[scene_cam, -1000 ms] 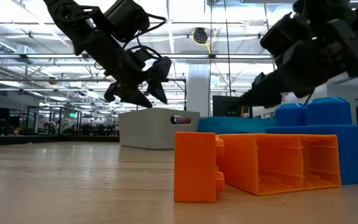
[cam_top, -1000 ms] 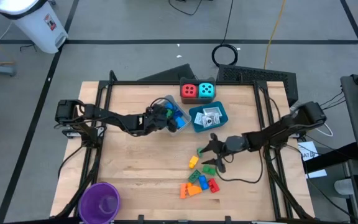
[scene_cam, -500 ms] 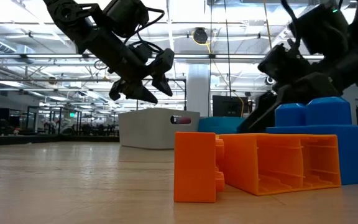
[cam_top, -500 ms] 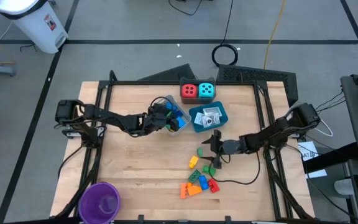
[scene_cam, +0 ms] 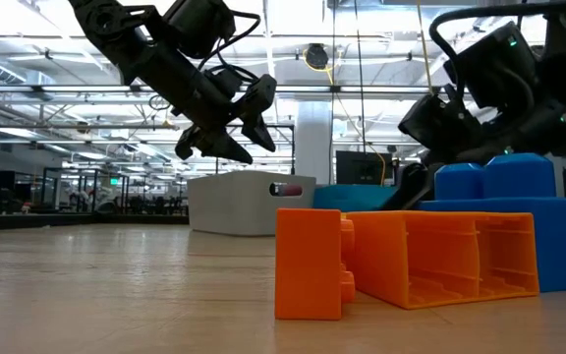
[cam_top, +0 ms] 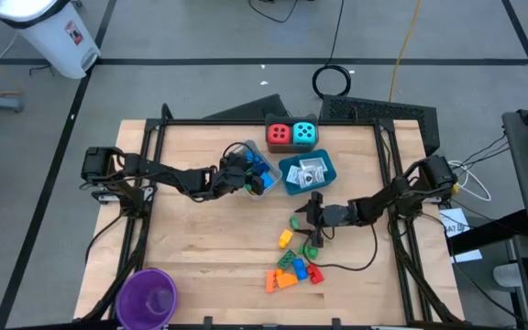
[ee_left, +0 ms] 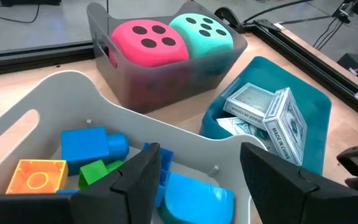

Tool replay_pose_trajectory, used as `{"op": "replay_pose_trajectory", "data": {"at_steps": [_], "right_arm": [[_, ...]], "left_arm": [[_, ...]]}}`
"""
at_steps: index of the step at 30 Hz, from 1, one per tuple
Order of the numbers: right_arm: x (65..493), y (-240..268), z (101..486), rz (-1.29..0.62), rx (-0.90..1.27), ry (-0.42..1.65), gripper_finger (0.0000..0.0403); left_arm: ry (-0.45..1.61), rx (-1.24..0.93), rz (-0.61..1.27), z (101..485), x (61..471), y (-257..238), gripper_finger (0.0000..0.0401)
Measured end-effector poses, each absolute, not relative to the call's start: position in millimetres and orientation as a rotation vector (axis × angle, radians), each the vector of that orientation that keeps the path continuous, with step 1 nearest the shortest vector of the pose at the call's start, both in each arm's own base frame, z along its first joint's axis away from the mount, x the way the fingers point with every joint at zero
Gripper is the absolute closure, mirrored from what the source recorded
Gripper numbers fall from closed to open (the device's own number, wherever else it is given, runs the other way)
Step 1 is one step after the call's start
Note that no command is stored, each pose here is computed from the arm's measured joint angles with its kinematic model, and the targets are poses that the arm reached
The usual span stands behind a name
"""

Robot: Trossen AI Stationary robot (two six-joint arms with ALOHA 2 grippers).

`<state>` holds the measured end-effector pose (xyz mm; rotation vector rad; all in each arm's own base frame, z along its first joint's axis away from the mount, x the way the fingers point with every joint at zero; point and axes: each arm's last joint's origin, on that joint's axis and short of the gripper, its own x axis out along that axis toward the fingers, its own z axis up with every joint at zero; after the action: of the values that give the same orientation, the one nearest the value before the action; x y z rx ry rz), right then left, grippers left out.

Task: Pick & Place Toys
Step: Put the green game piece into the gray bin

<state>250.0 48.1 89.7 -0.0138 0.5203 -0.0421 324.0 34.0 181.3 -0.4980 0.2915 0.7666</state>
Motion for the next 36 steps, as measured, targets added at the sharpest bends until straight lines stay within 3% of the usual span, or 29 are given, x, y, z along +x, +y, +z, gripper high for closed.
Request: {"op": "replay_pose_trajectory", "data": {"at_steps": [7,18,22,36], "right_arm": [[250,48,90,-0.035,-0.037,0.513,0.0186],[251,48,92,-0.031,-0.057,0.503,0.0330],[251,48,94,-0.022,-0.089,0.489,0.0372],[236,58,169,0.027,0.036,0.221,0.0379]], "left_arm": [[0.291,-0.498,0.767,181,324,34,0.0173],[0.282,-0.529,0.761,181,324,34,0.0173],[0.297,-0.590,0.659,182,327,31,0.0173],[0.230,-0.299,0.000,206,340,-20,0.0173]]}}
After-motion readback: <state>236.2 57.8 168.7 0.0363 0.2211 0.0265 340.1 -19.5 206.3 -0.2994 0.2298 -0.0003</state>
